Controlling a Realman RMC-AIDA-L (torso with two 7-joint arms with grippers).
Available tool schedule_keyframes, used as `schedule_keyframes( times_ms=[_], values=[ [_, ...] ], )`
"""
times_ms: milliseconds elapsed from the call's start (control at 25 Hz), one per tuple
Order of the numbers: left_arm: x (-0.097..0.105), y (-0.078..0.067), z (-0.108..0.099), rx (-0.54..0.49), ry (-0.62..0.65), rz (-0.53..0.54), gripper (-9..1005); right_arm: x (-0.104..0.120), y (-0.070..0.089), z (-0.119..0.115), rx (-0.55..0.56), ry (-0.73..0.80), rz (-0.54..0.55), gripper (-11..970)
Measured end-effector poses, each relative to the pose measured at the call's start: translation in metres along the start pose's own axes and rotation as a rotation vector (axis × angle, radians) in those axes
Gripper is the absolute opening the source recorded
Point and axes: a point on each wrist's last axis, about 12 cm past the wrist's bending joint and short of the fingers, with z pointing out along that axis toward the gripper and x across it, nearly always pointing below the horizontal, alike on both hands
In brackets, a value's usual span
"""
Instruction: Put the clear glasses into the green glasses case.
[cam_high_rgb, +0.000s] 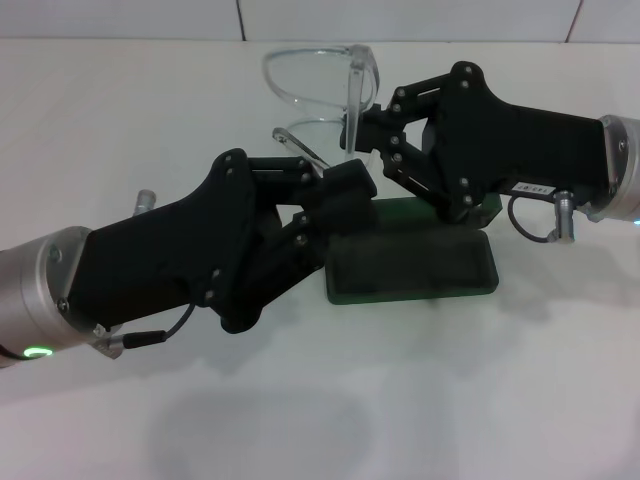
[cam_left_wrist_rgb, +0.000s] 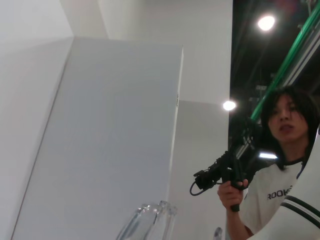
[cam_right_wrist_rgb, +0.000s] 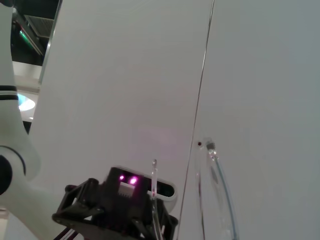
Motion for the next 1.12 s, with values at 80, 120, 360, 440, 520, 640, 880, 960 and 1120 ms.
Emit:
schedule_keyframes(
  times_ms=[80, 120, 360, 440, 520, 640, 880, 960, 1120],
  values=[
    [0.000, 0.000, 0.000, 0.000, 0.000, 0.000, 153, 0.000, 0.000, 0.001, -0.009, 0.005, 0.001, 51],
    [0.000, 0.000, 0.000, 0.000, 0.000, 0.001, 153, 0.001, 0.001, 0.002, -0.014, 0.009, 0.003, 50],
    [0.000, 0.000, 0.001, 0.003, -0.002, 0.003, 152, 0.007, 0.004, 0.008, -0.051, 0.045, 0.012, 50],
    [0.000, 0.000, 0.001, 0.003, -0.002, 0.004, 152, 0.008, 0.005, 0.010, -0.057, 0.052, 0.009, 50],
    [0.000, 0.000, 0.001, 0.003, -0.002, 0.005, 152, 0.009, 0.006, 0.011, -0.065, 0.055, 0.008, 50],
    [0.000, 0.000, 0.001, 0.003, -0.002, 0.005, 152, 0.010, 0.007, 0.011, -0.070, 0.059, 0.008, 49],
    [0.001, 0.000, 0.000, 0.002, -0.002, 0.005, 152, 0.010, 0.008, 0.012, -0.077, 0.062, 0.006, 49],
    [0.001, 0.000, 0.000, 0.001, -0.002, 0.005, 152, 0.010, 0.008, 0.012, -0.079, 0.062, 0.003, 49],
    [0.001, 0.000, 0.000, 0.000, -0.001, 0.005, 153, 0.010, 0.008, 0.012, -0.079, 0.061, 0.000, 49]
  ],
)
